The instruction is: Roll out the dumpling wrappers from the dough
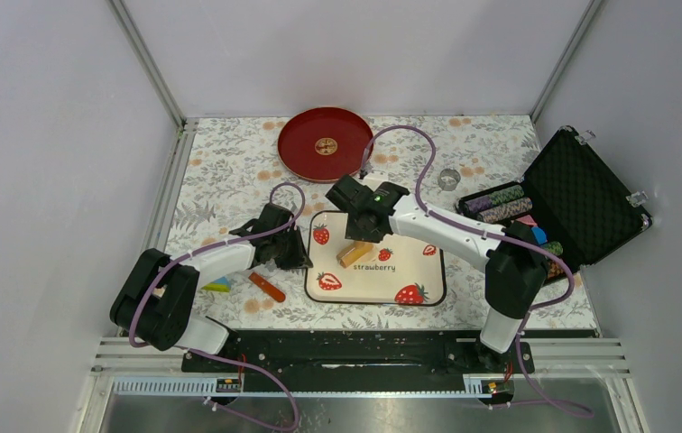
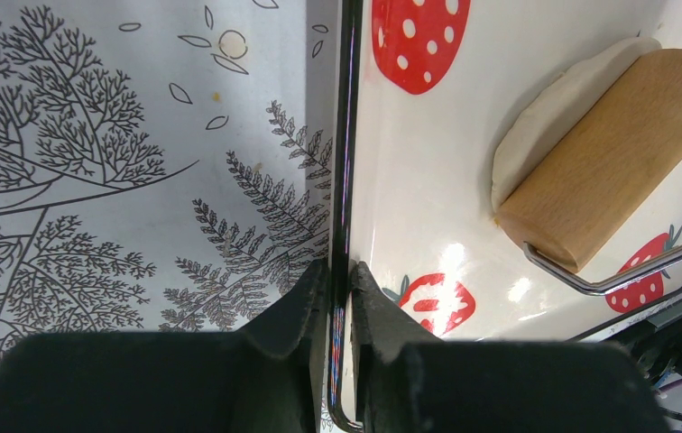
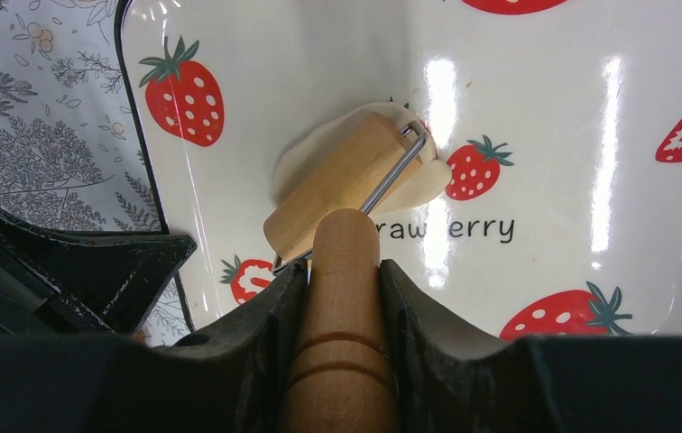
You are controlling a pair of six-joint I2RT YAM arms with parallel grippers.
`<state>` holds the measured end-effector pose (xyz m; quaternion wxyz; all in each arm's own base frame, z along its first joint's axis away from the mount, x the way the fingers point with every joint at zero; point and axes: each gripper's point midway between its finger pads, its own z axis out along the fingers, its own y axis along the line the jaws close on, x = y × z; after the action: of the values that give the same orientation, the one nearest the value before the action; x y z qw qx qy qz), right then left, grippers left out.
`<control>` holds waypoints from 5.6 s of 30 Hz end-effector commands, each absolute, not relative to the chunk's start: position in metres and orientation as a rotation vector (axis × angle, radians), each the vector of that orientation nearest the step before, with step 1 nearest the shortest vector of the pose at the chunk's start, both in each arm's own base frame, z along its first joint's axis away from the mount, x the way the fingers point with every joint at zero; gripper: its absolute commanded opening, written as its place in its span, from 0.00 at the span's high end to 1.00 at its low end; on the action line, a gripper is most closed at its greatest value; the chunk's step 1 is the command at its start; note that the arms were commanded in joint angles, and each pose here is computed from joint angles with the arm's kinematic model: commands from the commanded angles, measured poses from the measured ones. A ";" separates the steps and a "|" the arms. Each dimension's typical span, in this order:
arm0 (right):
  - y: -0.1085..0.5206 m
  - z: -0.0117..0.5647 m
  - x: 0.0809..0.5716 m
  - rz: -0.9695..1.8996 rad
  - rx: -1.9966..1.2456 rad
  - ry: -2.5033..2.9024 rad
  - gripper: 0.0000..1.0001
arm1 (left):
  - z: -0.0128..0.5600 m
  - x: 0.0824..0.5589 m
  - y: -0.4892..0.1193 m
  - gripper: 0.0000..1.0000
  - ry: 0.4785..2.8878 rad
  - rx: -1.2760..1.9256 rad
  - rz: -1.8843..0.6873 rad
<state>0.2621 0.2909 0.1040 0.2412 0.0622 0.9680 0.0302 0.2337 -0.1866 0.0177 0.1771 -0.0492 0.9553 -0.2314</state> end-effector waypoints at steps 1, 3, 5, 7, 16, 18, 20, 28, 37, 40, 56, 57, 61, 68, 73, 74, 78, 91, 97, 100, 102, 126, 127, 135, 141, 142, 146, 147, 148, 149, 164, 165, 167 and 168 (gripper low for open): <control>0.280 0.010 0.258 -0.045 0.217 2.773 1.00 | -0.003 0.219 -0.163 1.00 2.793 -0.161 -0.493; 0.280 0.009 0.258 -0.050 0.224 2.774 1.00 | -0.003 0.219 -0.163 1.00 2.792 -0.160 -0.492; 0.279 0.007 0.257 -0.064 0.225 2.783 1.00 | -0.003 0.219 -0.163 1.00 2.792 -0.161 -0.493; 0.280 0.006 0.257 -0.061 0.222 2.788 1.00 | -0.003 0.219 -0.163 1.00 2.793 -0.161 -0.492; 0.296 0.003 0.262 0.034 0.174 2.792 1.00 | -0.003 0.219 -0.163 1.00 2.793 -0.161 -0.493; 0.298 0.004 0.264 0.041 0.166 2.786 1.00 | -0.003 0.219 -0.163 1.00 2.793 -0.161 -0.492; 0.299 0.005 0.264 0.050 0.160 2.782 1.00 | -0.003 0.219 -0.163 1.00 2.792 -0.160 -0.494; 0.309 0.008 0.266 0.130 0.144 2.777 1.00 | -0.003 0.219 -0.163 1.00 2.793 -0.161 -0.492; 0.317 0.008 0.265 0.183 0.097 2.780 1.00 | -0.003 0.219 -0.163 1.00 2.793 -0.164 -0.492; 0.324 0.010 0.265 0.218 0.047 2.771 1.00 | -0.003 0.219 -0.163 1.00 2.793 -0.158 -0.493; 0.348 -0.005 0.256 0.348 -0.179 2.784 1.00 | -0.003 0.219 -0.164 1.00 2.794 -0.155 -0.495; 0.349 -0.005 0.256 0.358 -0.173 2.783 1.00 | -0.003 0.219 -0.164 1.00 2.794 -0.156 -0.493; 0.348 -0.013 0.254 0.339 -0.151 2.811 1.00 | -0.003 0.219 -0.164 1.00 2.794 -0.156 -0.494; 0.342 -0.026 0.243 0.316 -0.126 2.862 1.00 | -0.003 0.219 -0.164 1.00 2.794 -0.156 -0.493; 0.347 -0.030 0.239 0.316 -0.152 2.868 1.00 | -0.003 0.219 -0.164 1.00 2.795 -0.156 -0.493; 0.347 -0.031 0.238 0.303 -0.161 2.869 1.00 | -0.003 0.220 -0.164 1.00 2.793 -0.157 -0.493; 0.343 -0.037 0.235 0.256 -0.166 2.874 1.00 | -0.003 0.219 -0.163 1.00 2.794 -0.156 -0.492; 0.358 0.037 0.258 0.362 -0.217 2.704 1.00 | -0.003 0.219 -0.163 1.00 2.794 -0.156 -0.492; 0.363 0.099 0.272 0.427 -0.212 2.607 1.00 | -0.003 0.219 -0.164 1.00 2.793 -0.156 -0.493; 0.357 0.114 0.277 0.463 -0.169 2.593 1.00 | -0.003 0.219 -0.163 1.00 2.793 -0.156 -0.493; 0.353 0.122 0.280 0.484 -0.144 2.584 1.00 | -0.003 0.219 -0.164 1.00 2.794 -0.157 -0.493; 0.307 0.135 0.333 0.434 -0.053 2.511 1.00 | -0.003 0.219 -0.164 1.00 2.793 -0.156 -0.493; 0.307 0.128 0.335 0.423 -0.051 2.513 1.00 | -0.003 0.219 -0.164 1.00 2.794 -0.156 -0.494; 0.305 0.082 0.327 0.380 -0.064 2.578 1.00 | -0.003 0.219 -0.164 1.00 2.794 -0.156 -0.494; 0.308 0.059 0.303 0.345 -0.112 2.602 1.00 | -0.003 0.219 -0.164 1.00 2.795 -0.156 -0.493; 0.309 0.056 0.299 0.339 -0.125 2.602 1.00 | -0.003 0.219 -0.164 1.00 2.794 -0.155 -0.494; 0.313 0.037 0.282 0.295 -0.169 2.629 1.00 | -0.003 0.219 -0.163 1.00 2.795 -0.154 -0.493; 0.313 0.032 0.279 0.283 -0.172 2.636 1.00 | -0.003 0.219 -0.164 1.00 2.795 -0.154 -0.493; 0.312 0.026 0.276 0.274 -0.172 2.644 1.00 | -0.003 0.219 -0.164 1.00 2.795 -0.155 -0.494; 0.310 0.021 0.274 0.264 -0.169 2.651 1.00 | -0.003 0.219 -0.164 1.00 2.793 -0.154 -0.494; 0.311 -0.003 0.254 0.187 -0.250 2.677 1.00 | -0.003 0.219 -0.164 1.00 2.796 -0.156 -0.493; 0.312 -0.004 0.254 0.184 -0.258 2.678 1.00 | -0.003 0.219 -0.164 1.00 2.794 -0.156 -0.495; 0.315 -0.005 0.251 0.182 -0.273 2.681 1.00 | -0.003 0.219 -0.163 1.00 2.795 -0.158 -0.493; 0.317 -0.005 0.251 0.184 -0.278 2.679 1.00 | -0.003 0.219 -0.164 1.00 2.795 -0.156 -0.494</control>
<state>0.3224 0.3373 0.0917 0.3680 -0.0329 0.9180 0.1444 0.2420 -0.1774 0.0177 0.1852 -0.0806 0.9561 -0.2123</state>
